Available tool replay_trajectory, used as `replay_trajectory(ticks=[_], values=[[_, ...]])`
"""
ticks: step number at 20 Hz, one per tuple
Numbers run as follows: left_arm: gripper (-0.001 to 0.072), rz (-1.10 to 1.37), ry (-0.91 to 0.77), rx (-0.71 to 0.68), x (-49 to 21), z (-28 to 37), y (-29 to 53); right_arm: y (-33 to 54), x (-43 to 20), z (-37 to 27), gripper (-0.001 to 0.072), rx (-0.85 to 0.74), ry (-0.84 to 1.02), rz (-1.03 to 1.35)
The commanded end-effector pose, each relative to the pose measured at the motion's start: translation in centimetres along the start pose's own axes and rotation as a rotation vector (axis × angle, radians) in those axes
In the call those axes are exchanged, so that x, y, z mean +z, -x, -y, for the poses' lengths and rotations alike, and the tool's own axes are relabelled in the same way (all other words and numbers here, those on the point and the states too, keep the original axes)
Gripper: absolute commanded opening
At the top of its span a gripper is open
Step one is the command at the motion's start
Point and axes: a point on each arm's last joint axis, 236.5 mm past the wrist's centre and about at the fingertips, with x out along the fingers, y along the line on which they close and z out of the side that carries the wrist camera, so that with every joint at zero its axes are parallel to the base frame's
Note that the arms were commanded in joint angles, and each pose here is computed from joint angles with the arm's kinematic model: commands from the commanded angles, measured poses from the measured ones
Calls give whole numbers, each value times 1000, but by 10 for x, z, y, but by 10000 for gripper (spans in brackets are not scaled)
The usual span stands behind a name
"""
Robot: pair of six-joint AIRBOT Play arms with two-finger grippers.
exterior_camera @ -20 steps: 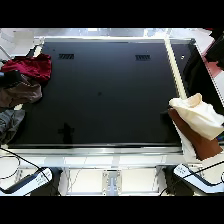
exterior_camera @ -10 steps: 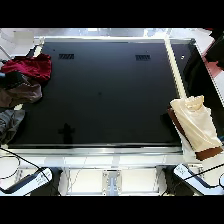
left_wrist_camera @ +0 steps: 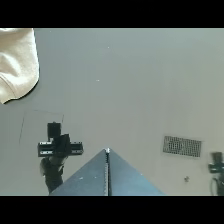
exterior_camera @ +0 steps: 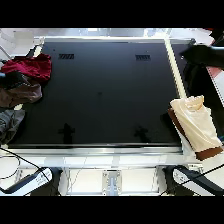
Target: Fold the shirts.
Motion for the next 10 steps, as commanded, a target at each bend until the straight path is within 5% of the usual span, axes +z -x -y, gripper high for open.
replay_trajectory(ticks=[1, 10], values=[[10, 1, 0, 1, 0, 0, 0, -48, -15, -44, 330, 18, 120, -63], [10, 1, 0, 1, 0, 0, 0, -61, -68, -48, 329, 46, 11, -292]])
